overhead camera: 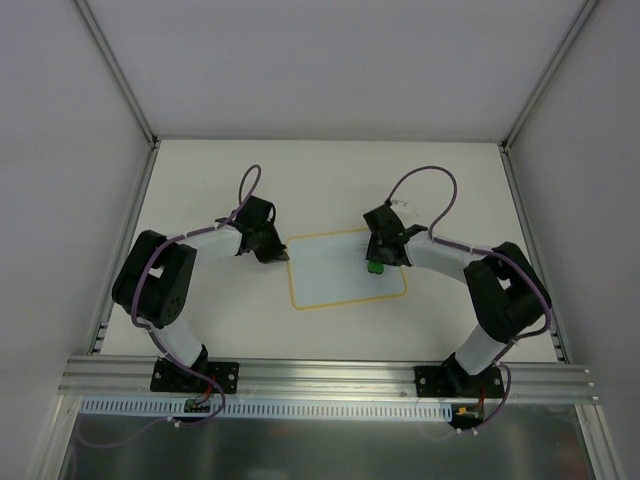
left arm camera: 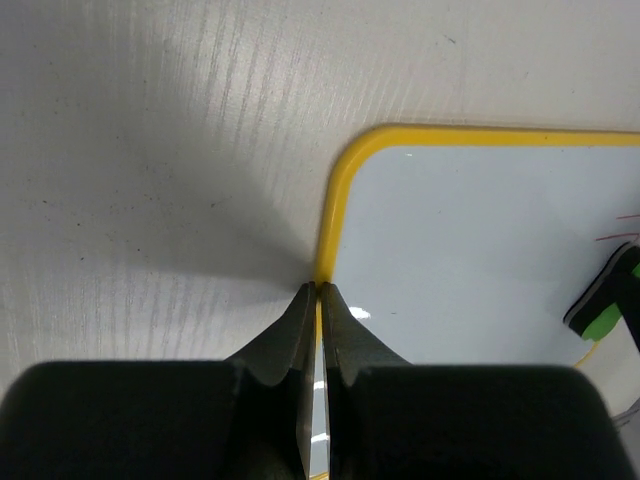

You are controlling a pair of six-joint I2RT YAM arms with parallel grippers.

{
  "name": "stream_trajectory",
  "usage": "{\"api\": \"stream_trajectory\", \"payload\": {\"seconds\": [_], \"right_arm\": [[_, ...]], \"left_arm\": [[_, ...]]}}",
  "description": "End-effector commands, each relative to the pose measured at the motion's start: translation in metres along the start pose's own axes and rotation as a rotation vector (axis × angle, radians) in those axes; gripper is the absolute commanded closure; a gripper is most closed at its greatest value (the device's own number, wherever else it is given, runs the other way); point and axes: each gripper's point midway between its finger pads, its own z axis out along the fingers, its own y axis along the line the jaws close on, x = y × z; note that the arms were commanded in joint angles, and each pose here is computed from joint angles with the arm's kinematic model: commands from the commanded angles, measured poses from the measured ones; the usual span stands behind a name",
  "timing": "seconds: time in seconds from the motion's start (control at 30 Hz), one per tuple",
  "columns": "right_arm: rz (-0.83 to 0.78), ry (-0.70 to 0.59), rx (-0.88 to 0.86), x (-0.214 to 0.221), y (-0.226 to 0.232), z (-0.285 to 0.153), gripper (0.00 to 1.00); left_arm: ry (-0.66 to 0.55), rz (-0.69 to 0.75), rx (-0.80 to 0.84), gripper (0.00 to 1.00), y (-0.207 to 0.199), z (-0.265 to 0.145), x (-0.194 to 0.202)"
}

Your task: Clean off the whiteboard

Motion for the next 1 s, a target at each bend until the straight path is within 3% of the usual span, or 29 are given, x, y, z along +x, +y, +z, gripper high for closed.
{"api": "stream_trajectory", "payload": {"seconds": [0.0,0.13,0.27,0.63,0.7,0.8,0.97], "right_arm": [[-0.052,0.123,0.047,0.013,0.008,0.019,1.00],[-0.143,0.176,-0.031,0.014,0.062,0.029,1.00],[-0.154,0.213,-0.058,0.023,0.083,0.032,1.00],[0.125,0.180,0.162,-0.017,-0.051,0.035,1.00],[0.140,0.184,0.157,-0.017,-0.052,0.033,1.00],[0.109,0.193,0.131,-0.011,-0.040,0.030,1.00],[-0.039,0.258,-0.059,0.021,0.039,0.028,1.00]], "left_arm": [[0.103,0.002,-0.195,1.00,0.059,-0.001,0.034],[0.104,0.001,-0.192,1.00,0.058,-0.002,0.035],[0.094,-0.001,-0.193,1.00,0.058,-0.004,0.034],[0.087,-0.011,-0.199,1.00,0.061,-0.005,0.033],[0.086,-0.015,-0.198,1.00,0.062,-0.005,0.032],[0.081,-0.014,-0.192,1.00,0.059,-0.006,0.031],[0.082,-0.014,-0.186,1.00,0.057,-0.006,0.029]]}}
